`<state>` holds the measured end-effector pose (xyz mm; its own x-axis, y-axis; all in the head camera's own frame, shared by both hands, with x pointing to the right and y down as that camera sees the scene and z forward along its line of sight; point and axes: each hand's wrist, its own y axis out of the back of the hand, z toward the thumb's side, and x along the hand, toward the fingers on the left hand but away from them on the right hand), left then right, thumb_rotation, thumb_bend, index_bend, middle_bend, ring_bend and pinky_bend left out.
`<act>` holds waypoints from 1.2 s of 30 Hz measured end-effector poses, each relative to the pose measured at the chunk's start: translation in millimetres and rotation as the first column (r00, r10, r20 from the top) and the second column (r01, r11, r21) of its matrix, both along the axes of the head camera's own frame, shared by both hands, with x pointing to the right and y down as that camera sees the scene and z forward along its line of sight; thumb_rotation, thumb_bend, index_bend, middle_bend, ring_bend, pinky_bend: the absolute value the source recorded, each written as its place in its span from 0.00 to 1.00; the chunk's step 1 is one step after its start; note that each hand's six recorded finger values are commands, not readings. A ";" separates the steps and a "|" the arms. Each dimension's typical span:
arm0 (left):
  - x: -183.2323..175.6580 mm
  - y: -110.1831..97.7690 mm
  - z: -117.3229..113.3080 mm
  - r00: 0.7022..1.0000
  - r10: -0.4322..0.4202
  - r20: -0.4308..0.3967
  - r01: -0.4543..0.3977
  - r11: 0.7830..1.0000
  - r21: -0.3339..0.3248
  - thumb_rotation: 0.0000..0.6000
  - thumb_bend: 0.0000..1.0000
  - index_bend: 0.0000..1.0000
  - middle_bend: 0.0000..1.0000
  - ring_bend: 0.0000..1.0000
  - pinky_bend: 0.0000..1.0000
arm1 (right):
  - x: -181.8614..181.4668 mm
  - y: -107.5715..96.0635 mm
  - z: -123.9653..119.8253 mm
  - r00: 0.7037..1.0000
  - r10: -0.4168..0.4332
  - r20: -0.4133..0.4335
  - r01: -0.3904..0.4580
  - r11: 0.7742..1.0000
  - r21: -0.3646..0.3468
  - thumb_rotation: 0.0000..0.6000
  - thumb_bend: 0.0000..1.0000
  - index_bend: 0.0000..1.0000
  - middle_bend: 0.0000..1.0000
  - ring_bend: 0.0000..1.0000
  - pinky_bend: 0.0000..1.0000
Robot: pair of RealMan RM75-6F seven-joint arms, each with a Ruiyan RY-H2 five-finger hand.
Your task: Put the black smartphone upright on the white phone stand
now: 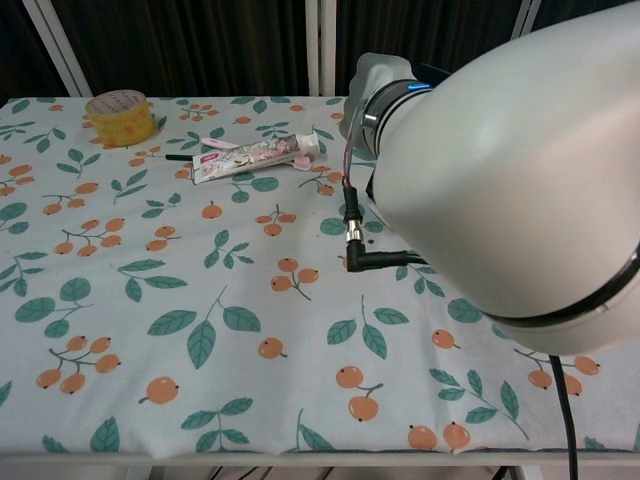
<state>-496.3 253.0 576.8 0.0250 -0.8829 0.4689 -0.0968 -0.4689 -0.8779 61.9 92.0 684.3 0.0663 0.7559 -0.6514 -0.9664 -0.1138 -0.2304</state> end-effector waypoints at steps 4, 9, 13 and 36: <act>0.3 0.0 -0.4 1.000 0.001 0.000 -0.001 1.000 0.001 0.73 0.06 0.08 0.07 0.10 0.20 | 1.1 0.2 -0.6 1.000 -0.008 0.006 0.008 1.000 -0.002 1.00 0.20 0.00 0.00 0.00 0.00; 0.6 0.5 -0.4 1.000 0.002 -0.001 -0.002 1.000 0.000 0.73 0.06 0.08 0.07 0.10 0.20 | 1.6 -1.1 -3.1 1.000 -0.010 0.020 0.010 1.000 0.001 1.00 0.18 0.00 0.00 0.00 0.00; 1.5 0.1 -0.5 1.000 0.004 -0.001 -0.004 1.000 0.001 0.73 0.06 0.08 0.07 0.10 0.20 | -2.2 -3.3 -10.3 0.997 -0.013 0.074 0.012 1.000 0.007 1.00 0.17 0.00 0.00 0.00 0.00; 13.6 -7.5 3.6 0.999 0.034 0.012 -0.034 0.999 -0.008 0.73 0.06 0.08 0.07 0.10 0.20 | 98.8 -26.7 -152.0 0.778 -0.055 0.626 -0.104 0.971 0.214 1.00 0.09 0.00 0.00 0.00 0.00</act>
<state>-482.7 245.5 580.4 0.0494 -0.8782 0.4758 -0.0704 -0.4782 -0.8754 160.7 65.3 532.3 0.3771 0.8810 -0.2855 -0.5969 -0.0044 -0.8023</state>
